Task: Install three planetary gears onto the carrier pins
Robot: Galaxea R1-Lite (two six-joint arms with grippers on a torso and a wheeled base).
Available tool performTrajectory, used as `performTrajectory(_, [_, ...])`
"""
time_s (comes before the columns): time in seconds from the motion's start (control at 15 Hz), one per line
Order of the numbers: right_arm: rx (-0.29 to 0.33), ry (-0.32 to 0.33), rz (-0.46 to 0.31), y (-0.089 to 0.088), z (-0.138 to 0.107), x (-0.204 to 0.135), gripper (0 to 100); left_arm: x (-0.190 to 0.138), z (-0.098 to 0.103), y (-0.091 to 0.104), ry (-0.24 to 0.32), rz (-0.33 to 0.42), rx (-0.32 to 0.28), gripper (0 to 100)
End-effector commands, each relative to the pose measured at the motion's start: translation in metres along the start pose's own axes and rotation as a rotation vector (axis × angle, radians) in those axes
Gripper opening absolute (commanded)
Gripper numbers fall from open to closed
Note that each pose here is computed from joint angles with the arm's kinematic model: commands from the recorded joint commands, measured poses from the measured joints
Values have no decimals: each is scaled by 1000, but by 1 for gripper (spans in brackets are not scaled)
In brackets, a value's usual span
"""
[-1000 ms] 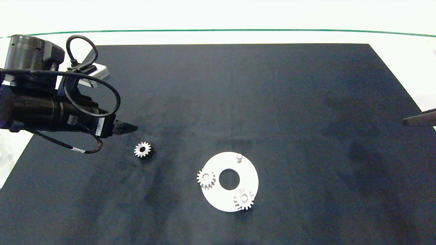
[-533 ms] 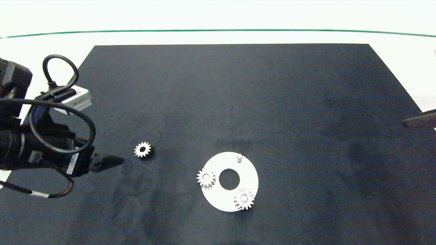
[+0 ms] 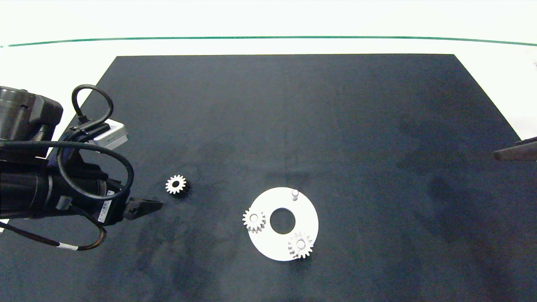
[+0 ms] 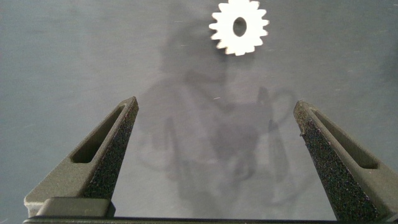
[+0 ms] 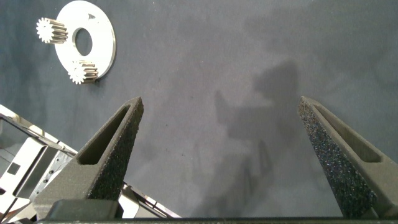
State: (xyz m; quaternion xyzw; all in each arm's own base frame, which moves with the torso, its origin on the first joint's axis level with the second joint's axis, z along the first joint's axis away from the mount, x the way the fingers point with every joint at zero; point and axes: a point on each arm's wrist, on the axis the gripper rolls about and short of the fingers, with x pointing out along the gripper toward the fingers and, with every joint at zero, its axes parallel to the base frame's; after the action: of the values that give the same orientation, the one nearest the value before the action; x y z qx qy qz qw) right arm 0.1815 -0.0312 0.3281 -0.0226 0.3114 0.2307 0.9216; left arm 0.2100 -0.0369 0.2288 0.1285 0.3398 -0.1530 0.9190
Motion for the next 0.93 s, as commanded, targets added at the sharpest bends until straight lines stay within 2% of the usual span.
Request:
performTrajectory(0.07, [2,4,4,0,-1,0,100,18,2,-5,32,-31,9,100])
performTrajectory(0.47, [3,4,3,-1,-1,0,100,43,8,-8,11,-30,7,100])
performTrajectory(0.73, [5,5,2,-1,-1,1,100,58,7,-6,-28,-8,14,100])
performTrajectory(0.93, [4,4,2,-1,-1,0,100,64,6,-8,-15,-14,16,100])
